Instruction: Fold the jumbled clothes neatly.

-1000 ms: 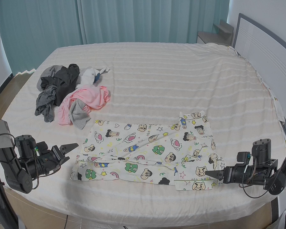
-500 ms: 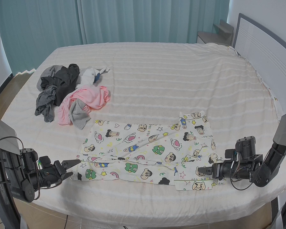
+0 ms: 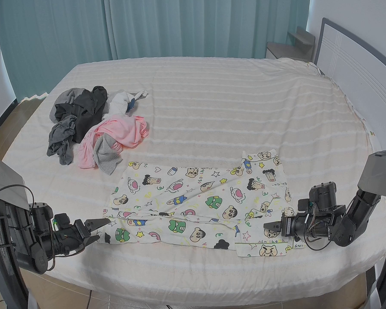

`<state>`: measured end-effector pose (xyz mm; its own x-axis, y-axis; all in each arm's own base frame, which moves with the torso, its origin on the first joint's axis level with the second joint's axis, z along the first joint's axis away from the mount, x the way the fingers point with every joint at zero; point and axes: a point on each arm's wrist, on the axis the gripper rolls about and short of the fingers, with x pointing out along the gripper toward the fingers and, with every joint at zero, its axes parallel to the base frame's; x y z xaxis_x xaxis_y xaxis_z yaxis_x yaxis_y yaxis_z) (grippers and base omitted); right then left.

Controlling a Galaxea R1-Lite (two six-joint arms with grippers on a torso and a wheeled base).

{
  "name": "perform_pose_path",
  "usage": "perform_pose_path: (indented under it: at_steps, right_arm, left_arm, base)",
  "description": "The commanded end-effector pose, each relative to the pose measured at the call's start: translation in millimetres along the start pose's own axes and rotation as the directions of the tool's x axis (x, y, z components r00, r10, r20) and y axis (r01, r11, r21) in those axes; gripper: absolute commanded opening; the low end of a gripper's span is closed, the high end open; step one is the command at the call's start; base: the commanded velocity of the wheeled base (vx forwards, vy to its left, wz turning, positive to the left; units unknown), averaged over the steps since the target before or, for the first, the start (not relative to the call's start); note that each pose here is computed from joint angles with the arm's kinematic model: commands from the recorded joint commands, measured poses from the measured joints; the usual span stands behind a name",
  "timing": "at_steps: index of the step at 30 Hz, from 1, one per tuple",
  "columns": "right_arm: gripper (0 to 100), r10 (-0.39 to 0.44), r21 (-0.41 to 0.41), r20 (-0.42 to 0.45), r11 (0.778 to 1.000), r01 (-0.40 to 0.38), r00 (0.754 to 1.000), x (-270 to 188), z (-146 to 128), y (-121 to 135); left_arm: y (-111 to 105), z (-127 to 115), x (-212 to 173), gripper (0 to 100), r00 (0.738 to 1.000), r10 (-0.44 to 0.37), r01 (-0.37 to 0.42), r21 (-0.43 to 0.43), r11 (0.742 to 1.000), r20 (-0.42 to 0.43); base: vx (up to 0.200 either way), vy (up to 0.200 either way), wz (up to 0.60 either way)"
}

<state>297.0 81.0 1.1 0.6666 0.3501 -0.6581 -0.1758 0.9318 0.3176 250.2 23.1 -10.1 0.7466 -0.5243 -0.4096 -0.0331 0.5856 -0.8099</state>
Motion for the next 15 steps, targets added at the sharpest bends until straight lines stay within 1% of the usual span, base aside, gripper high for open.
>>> perform_pose_path:
  at_steps: [1,3,4,8,15]
  right_arm:
    - [100,-0.002,0.005,-0.002,1.000,0.002,1.000,7.7,0.7,-2.9]
    - [100,-0.003,0.006,-0.002,1.000,0.003,1.000,9.5,1.1,-3.6]
    - [0,-0.002,0.007,0.001,1.000,0.002,1.000,10.5,1.8,-3.6]
    - [0,0.000,0.009,0.012,1.000,0.000,1.000,9.9,4.3,-3.3]
    - [0,-0.015,0.024,0.033,1.000,0.014,0.999,7.2,8.9,-10.3]
  left_arm:
    - [0.0,0.7,0.5,100,1.000,-0.006,0.005,0.007,1.000,0.008]
    - [0.1,0.4,0.3,100,1.000,-0.005,0.005,0.008,1.000,0.007]
    - [0.1,0.4,0.3,100,1.000,-0.005,0.005,0.008,1.000,0.007]
    - [0.7,0.0,0.6,100,1.000,-0.003,0.003,0.010,1.000,0.005]
    - [3.7,-2.5,1.2,100,1.000,0.006,-0.006,0.031,0.999,-0.006]
  base:
    - [0.000,0.000,0.00]
    - [0.000,0.000,0.00]
    - [0.000,0.000,0.00]
    - [0.000,0.000,0.00]
    - [0.000,0.000,0.00]
